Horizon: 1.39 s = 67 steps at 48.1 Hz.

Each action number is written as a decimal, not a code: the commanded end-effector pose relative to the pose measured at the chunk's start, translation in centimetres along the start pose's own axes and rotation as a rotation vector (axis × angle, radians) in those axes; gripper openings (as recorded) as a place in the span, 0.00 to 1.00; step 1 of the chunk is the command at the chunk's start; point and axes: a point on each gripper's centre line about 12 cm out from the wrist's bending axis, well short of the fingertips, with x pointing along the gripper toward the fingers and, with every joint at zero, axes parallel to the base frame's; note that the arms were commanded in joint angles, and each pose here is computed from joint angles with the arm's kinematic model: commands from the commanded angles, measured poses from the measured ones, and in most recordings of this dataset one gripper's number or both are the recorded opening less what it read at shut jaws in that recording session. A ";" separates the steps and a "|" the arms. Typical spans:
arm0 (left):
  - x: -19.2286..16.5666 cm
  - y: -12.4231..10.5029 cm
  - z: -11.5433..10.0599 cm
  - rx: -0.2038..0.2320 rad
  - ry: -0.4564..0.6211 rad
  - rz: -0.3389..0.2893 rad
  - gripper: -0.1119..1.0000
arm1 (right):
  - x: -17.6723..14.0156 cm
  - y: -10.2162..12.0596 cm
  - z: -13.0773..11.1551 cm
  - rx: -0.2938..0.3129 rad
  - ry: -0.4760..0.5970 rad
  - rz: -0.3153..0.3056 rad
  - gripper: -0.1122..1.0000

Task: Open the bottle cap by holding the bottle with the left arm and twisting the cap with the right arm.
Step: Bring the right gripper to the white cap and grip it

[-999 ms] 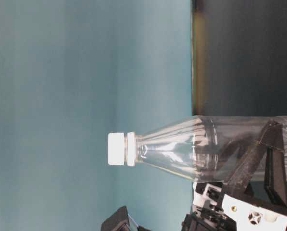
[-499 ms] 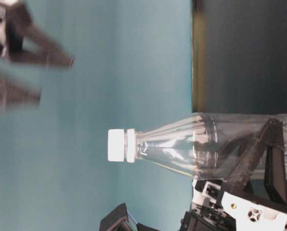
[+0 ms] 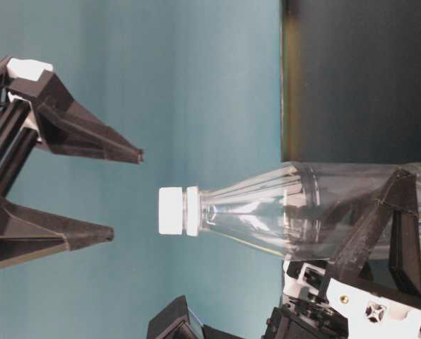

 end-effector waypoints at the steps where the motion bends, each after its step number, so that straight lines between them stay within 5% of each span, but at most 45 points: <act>1: 0.2 -0.2 0.5 0.003 -0.016 -0.007 0.82 | -0.1 0.6 -0.3 0.005 -0.014 0.004 0.83; 31: 0.1 -0.2 0.4 0.006 -0.012 -0.009 0.82 | 2.6 1.2 -0.4 -0.001 -0.005 -0.044 0.78; 43: 0.2 -0.2 0.4 0.006 -0.012 -0.009 0.82 | 2.6 1.3 -0.3 -0.012 -0.010 -0.039 0.44; 51: 0.1 -0.2 0.4 0.005 -0.012 -0.008 0.82 | 2.6 1.3 -0.4 -0.041 -0.007 -0.041 0.44; 58: 0.2 -0.2 0.3 0.005 0.002 -0.006 0.82 | 2.5 1.4 -0.3 -0.105 -0.007 -0.041 0.44; 67: 0.2 -0.3 0.2 0.005 0.008 -0.007 0.82 | 2.3 1.6 -0.3 -0.321 0.015 -0.059 0.44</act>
